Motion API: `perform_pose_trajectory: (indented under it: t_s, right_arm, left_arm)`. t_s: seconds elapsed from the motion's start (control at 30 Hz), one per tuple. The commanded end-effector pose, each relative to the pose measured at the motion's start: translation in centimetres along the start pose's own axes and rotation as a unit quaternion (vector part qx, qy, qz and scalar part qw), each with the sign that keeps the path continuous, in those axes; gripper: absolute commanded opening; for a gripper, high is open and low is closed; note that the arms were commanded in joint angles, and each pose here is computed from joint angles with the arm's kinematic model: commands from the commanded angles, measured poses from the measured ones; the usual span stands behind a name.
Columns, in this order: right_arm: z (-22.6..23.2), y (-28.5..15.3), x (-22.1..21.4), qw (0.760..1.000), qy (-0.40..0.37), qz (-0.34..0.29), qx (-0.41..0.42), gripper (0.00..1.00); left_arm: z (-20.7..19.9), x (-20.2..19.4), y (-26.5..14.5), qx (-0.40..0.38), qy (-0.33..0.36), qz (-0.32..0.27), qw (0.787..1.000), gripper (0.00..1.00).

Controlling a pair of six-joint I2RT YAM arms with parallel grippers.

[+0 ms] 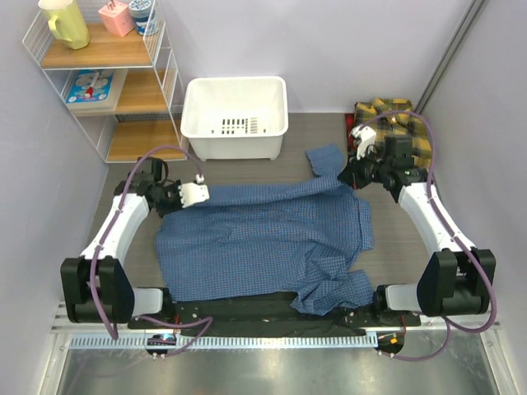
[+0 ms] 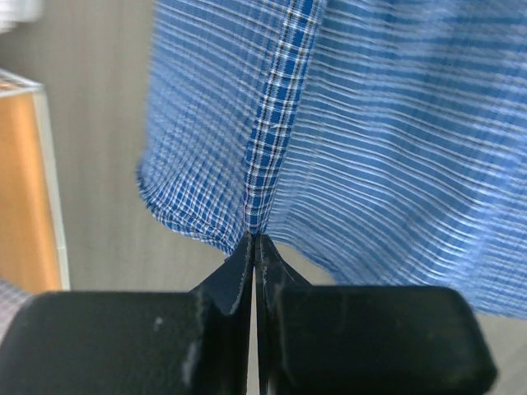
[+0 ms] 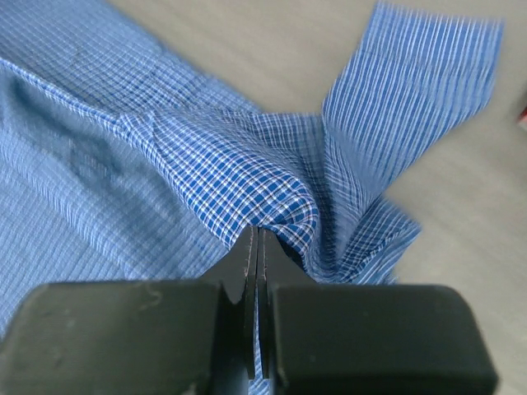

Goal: Fold and stack the long sleeve shirts
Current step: Fold the shirt

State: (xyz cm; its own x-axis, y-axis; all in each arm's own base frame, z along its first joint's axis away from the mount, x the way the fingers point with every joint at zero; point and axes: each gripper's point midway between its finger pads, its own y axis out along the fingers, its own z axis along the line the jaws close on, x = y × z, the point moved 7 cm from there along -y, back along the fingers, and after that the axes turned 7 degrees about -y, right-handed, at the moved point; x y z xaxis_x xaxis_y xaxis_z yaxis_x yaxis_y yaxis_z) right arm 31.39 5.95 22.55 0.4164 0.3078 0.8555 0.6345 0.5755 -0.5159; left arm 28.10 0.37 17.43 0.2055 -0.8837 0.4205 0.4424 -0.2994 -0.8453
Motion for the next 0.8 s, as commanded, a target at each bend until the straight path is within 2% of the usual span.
perform_pose_trajectory:
  t_s: [0.0,0.17,0.23,0.3,0.33,0.37,0.4,0.47,0.5,0.67,0.7,0.77]
  right_arm:
    - [1.4,-0.9,-2.1,1.0,-0.01,0.013,0.025,0.01]
    - [2.7,-0.6,-5.0,0.997,-0.007,0.048,0.052,0.01]
    - [2.9,-0.2,-6.1,0.996,-0.009,0.068,0.064,0.01]
    - [3.0,0.2,-6.8,0.992,-0.001,0.089,0.085,0.13]
    - [3.2,-0.2,-6.6,0.989,-0.001,0.106,0.099,0.21]
    - [3.2,-0.4,-6.4,0.988,0.001,0.113,0.105,0.35]
    - [3.1,-0.4,-6.2,0.987,0.007,0.121,0.108,0.42]
    - [2.9,-1.0,-5.0,0.986,0.01,0.125,0.108,0.56]
    - [2.3,-0.8,-4.1,0.988,0.009,0.119,0.099,0.59]
    - [-1.2,2.1,-0.7,0.995,0.051,0.083,0.036,0.61]
    - [-2.6,2.8,1.3,0.998,0.033,0.054,0.013,0.61]
    - [-5.0,5.3,1.1,0.997,0.043,0.07,-0.011,0.63]
  left_arm:
    - [-2.4,-1.3,-0.3,-0.036,0.016,0.021,0.999,0.0]
    - [-4.6,-2.5,1.1,-0.075,0.004,0.027,0.997,0.0]
    - [-4.9,-3.0,1.7,-0.085,-0.002,0.039,0.996,0.09]
    - [-5.0,-3.2,1.9,-0.09,-0.018,0.046,0.995,0.25]
    - [-5.1,-3.2,1.7,-0.099,-0.027,0.05,0.994,0.28]
    - [-4.5,-2.5,1.3,-0.093,-0.039,0.041,0.994,0.32]
    - [-4.3,-2.2,1.0,-0.094,-0.048,0.034,0.994,0.39]
    - [-4.0,-1.1,0.6,-0.103,-0.07,0.009,0.992,0.44]
    - [-3.1,-0.2,0.1,-0.093,-0.089,-0.006,0.992,0.49]
    - [-0.2,2.4,0.0,-0.076,-0.16,-0.052,0.983,0.56]
    - [0.4,3.0,-0.2,-0.068,-0.176,-0.059,0.98,0.6]
    - [1.3,3.7,-0.4,-0.052,-0.183,-0.075,0.979,0.67]
